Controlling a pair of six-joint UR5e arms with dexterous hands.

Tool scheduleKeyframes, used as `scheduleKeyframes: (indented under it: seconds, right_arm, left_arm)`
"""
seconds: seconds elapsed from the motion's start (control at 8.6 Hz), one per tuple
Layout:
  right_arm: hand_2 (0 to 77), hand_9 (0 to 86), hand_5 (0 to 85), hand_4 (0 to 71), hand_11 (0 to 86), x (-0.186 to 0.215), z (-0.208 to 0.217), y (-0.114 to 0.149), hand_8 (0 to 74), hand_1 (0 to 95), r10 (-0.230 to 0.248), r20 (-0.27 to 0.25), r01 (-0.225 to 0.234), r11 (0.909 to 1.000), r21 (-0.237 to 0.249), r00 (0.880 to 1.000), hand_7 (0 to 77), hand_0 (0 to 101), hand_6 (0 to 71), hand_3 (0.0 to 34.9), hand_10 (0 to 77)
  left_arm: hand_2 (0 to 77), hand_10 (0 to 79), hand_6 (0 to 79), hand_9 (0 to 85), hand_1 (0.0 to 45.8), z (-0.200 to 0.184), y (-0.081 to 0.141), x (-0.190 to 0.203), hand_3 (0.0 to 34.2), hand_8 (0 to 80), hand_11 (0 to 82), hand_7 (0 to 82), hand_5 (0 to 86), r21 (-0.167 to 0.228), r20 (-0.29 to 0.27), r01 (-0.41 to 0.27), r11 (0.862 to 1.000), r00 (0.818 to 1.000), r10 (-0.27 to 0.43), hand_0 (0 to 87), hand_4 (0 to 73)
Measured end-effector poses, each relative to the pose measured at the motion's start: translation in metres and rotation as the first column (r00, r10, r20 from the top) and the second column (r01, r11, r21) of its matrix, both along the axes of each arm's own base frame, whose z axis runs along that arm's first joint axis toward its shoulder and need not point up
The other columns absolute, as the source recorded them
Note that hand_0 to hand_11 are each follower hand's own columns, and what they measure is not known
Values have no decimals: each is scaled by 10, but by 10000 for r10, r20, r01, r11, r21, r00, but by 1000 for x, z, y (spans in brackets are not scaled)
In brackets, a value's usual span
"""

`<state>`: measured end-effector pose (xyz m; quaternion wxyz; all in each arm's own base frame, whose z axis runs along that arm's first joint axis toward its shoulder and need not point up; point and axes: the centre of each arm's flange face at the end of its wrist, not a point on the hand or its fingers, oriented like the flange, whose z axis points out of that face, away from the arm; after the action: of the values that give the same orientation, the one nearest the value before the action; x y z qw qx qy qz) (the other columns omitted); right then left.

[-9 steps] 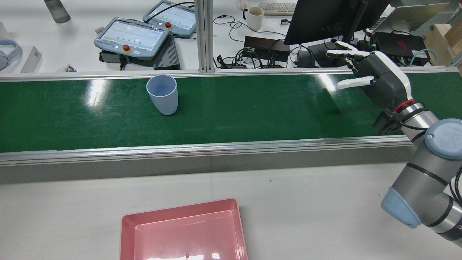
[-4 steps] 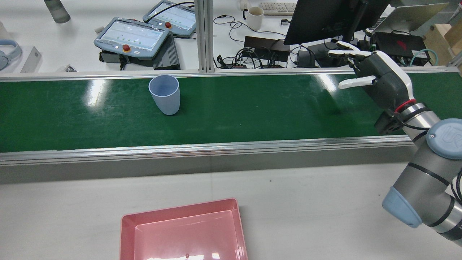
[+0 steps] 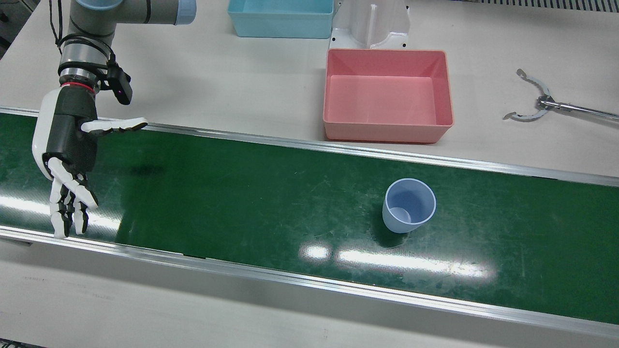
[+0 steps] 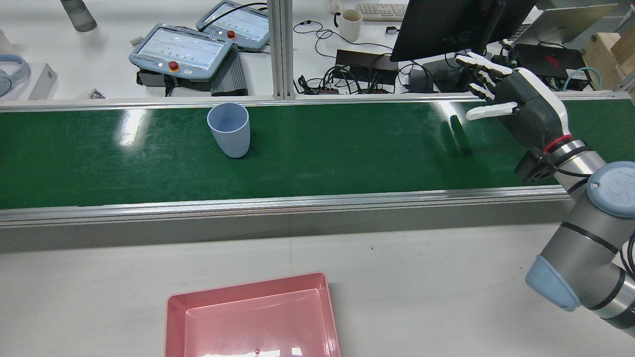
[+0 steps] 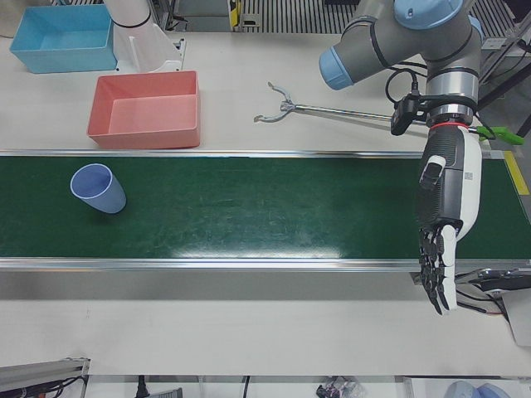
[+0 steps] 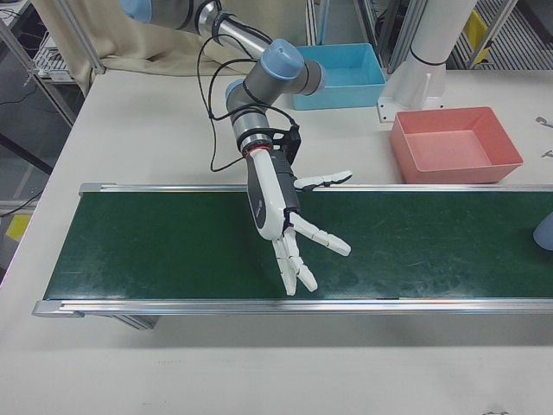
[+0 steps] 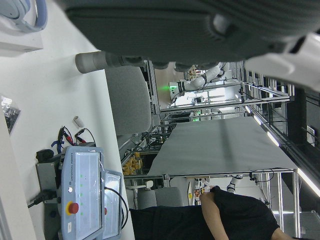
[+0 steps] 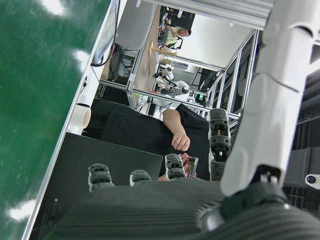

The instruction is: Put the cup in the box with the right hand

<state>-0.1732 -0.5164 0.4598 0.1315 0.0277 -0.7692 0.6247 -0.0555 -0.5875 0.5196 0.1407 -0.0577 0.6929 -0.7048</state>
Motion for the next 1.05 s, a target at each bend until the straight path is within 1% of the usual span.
scheduleKeyframes:
  seconds: [0.12, 0.23, 0.35, 0.46, 0.58, 0.7, 0.81, 0.93, 1.05]
  right_arm:
    - [5, 22, 60, 131, 71, 0, 0, 0, 5, 147, -5, 5, 5, 10000, 3, 10000, 153, 560, 5, 180, 33]
    - [5, 22, 60, 115, 71, 0, 0, 0, 5, 147, -13, 6, 13, 10000, 6, 10000, 153, 560, 5, 221, 33]
    - [5, 16, 60, 142, 71, 0, 0, 0, 5, 147, -19, 12, 19, 10000, 9, 10000, 125, 553, 5, 263, 33]
    - [5, 11, 60, 175, 82, -1, -1, 0, 5, 136, -29, 27, 29, 10000, 22, 10000, 120, 553, 16, 245, 44]
    - [5, 16, 60, 218, 82, -1, -2, 0, 5, 136, -31, 43, 30, 10000, 37, 10000, 136, 553, 33, 211, 44]
    - [5, 16, 60, 229, 60, -1, -4, 0, 0, 136, -24, 67, 24, 10000, 65, 10000, 125, 553, 33, 169, 44]
    - [5, 11, 60, 251, 65, -1, -6, 0, 5, 136, -26, 90, 25, 9999, 101, 10000, 125, 553, 33, 122, 44]
    - [5, 11, 60, 267, 76, -1, -8, 1, 5, 125, -31, 116, 29, 9999, 143, 9999, 153, 551, 49, 75, 44]
    - [5, 11, 60, 267, 76, -1, -10, 1, 5, 125, -40, 137, 37, 9998, 188, 9999, 164, 547, 49, 24, 44]
  left_arm:
    - [5, 0, 0, 5, 5, 0, 0, 0, 0, 0, 0, 0, 0, 0, 0, 0, 10000, 10000, 0, 0, 0]
    - [5, 0, 0, 5, 5, 0, 0, 0, 0, 0, 0, 0, 0, -5, 0, 0, 10000, 10000, 0, 0, 0]
    - [5, 0, 0, 5, 5, 0, 0, 0, 0, 0, 0, 0, 0, -4, 0, 0, 10000, 10000, 0, 0, 0]
    - [5, 0, 0, 5, 5, 0, 0, 0, 0, 0, 0, 0, 0, -5, 1, 0, 10000, 10000, 0, 0, 0]
    - [5, 0, 0, 5, 5, 0, 0, 0, 0, 0, 0, 0, 0, -8, 1, 0, 10000, 10000, 0, 0, 0]
    - [5, 0, 0, 5, 5, 0, 0, 0, 0, 0, 0, 0, 0, -10, 1, 0, 10000, 10000, 0, 0, 0]
    - [5, 0, 0, 5, 5, 0, 0, 0, 0, 0, 0, 0, 0, -11, 1, -1, 10000, 10000, 1, 0, 0]
    - [5, 0, 0, 5, 5, 1, 0, 0, 0, 0, 0, 0, 0, -11, 1, 0, 10000, 10000, 0, 0, 0]
    - [5, 0, 0, 5, 5, 1, 0, 0, 0, 0, 0, 0, 0, -12, 1, 0, 10000, 10000, 0, 0, 0]
